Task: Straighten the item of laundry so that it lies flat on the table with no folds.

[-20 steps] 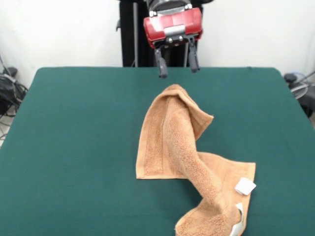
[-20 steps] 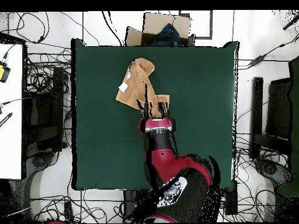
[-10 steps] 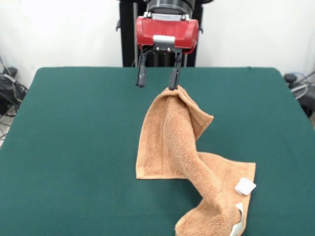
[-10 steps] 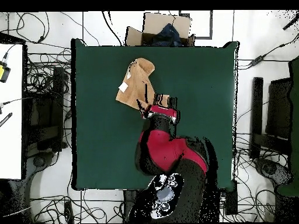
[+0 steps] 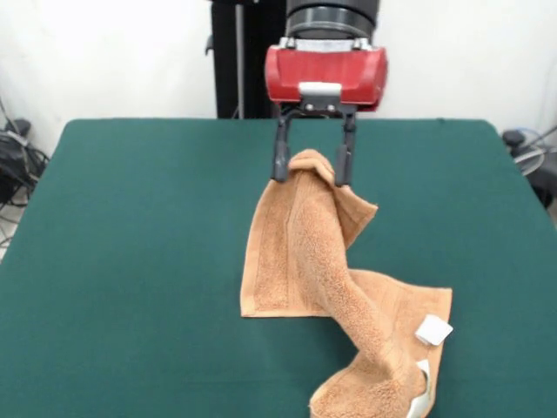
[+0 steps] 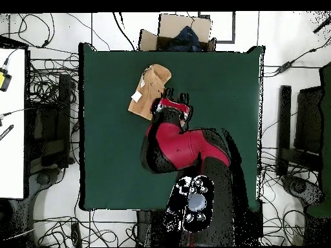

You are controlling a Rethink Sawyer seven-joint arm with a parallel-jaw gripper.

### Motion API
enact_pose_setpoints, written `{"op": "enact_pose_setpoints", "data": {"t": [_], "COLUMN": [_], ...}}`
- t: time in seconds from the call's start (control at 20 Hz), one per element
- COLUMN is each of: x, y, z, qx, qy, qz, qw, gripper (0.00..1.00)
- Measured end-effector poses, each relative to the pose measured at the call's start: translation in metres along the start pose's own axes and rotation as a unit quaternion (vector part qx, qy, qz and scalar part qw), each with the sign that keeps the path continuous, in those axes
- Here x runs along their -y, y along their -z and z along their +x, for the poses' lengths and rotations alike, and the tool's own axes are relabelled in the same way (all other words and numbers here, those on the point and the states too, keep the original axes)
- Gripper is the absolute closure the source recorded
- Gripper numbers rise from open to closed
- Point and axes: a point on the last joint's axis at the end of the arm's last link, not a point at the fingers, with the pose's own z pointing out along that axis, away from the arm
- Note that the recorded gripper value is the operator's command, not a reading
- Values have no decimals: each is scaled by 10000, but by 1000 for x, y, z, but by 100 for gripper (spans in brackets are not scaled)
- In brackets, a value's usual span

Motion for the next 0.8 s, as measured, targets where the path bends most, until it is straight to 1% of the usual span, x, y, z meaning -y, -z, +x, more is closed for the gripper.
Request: {"op": "enact_pose_setpoints", "data": {"t": [0.1,0.2,0.65,0.8], "x": [-10,-26,-62,-65], "y": [-4,-10,-16,-17], "z": [-6,-11,-19,-21], "qx": [39,81,159,181], "qy": [-47,-86,-107,-101], "qz": [-127,-295,-624,-643], "qw": [9999,9995,9979,9977], "gripper": [0,0,0,0]}}
